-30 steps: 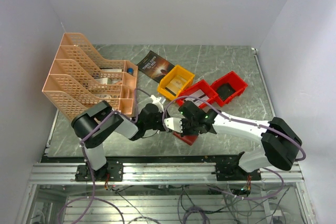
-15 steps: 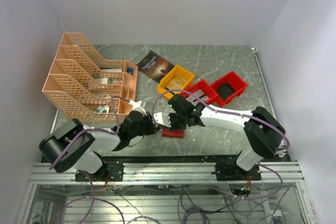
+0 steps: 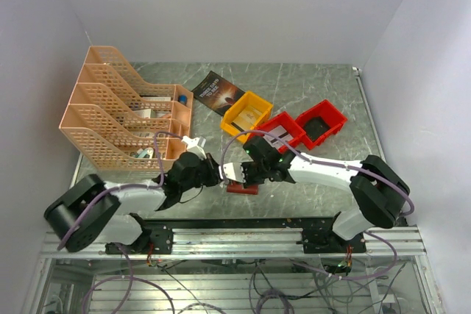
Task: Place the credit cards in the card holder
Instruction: Close the card holder at the center of the board.
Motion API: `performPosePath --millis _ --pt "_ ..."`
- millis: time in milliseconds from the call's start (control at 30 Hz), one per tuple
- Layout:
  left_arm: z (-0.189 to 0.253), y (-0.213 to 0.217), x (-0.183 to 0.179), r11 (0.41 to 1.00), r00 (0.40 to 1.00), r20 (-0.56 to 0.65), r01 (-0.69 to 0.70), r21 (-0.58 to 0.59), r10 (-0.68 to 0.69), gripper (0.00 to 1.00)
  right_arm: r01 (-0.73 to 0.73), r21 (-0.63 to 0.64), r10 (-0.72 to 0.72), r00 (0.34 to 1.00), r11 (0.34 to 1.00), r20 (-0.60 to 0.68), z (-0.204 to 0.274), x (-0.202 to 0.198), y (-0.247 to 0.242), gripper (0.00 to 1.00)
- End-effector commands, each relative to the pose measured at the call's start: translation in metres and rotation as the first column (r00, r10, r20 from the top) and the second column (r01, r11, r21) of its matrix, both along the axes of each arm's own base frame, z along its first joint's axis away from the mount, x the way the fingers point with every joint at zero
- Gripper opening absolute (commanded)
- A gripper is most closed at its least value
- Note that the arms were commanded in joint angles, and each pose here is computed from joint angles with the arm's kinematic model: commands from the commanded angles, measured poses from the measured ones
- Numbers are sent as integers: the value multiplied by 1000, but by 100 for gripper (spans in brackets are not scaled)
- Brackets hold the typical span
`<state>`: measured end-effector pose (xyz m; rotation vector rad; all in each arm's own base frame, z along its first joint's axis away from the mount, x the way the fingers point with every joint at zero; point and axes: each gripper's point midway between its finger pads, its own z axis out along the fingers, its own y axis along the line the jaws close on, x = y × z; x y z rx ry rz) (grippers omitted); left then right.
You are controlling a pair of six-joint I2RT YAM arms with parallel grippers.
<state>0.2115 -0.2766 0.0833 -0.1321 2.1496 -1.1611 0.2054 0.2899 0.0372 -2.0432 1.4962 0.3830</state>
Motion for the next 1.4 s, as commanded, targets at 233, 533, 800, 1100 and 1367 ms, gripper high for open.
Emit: performPosePath --millis 233,533,800,1100,1367 --pt "-27 -37 -3 994 992 -60 111 -5 -112 7 -68 -90 61 995 994 -83 -27 -28 -27 0" --pt "-68 -24 -11 994 984 -160 85 68 -73 7 -201 -156 190 978 967 -83 -36 -43 -46 0" --pt "-88 -19 -17 995 978 -199 76 70 -61 7 -345 -294 329 939 892 -103 -62 -64 -67 0" --pt "-97 -14 -20 991 973 -224 76 111 -50 7 -384 -335 339 922 861 -186 -70 -87 -85 0" --pt "-101 -14 -23 992 970 -235 78 96 -54 7 -373 -331 270 909 866 -318 -69 -106 -90 0"
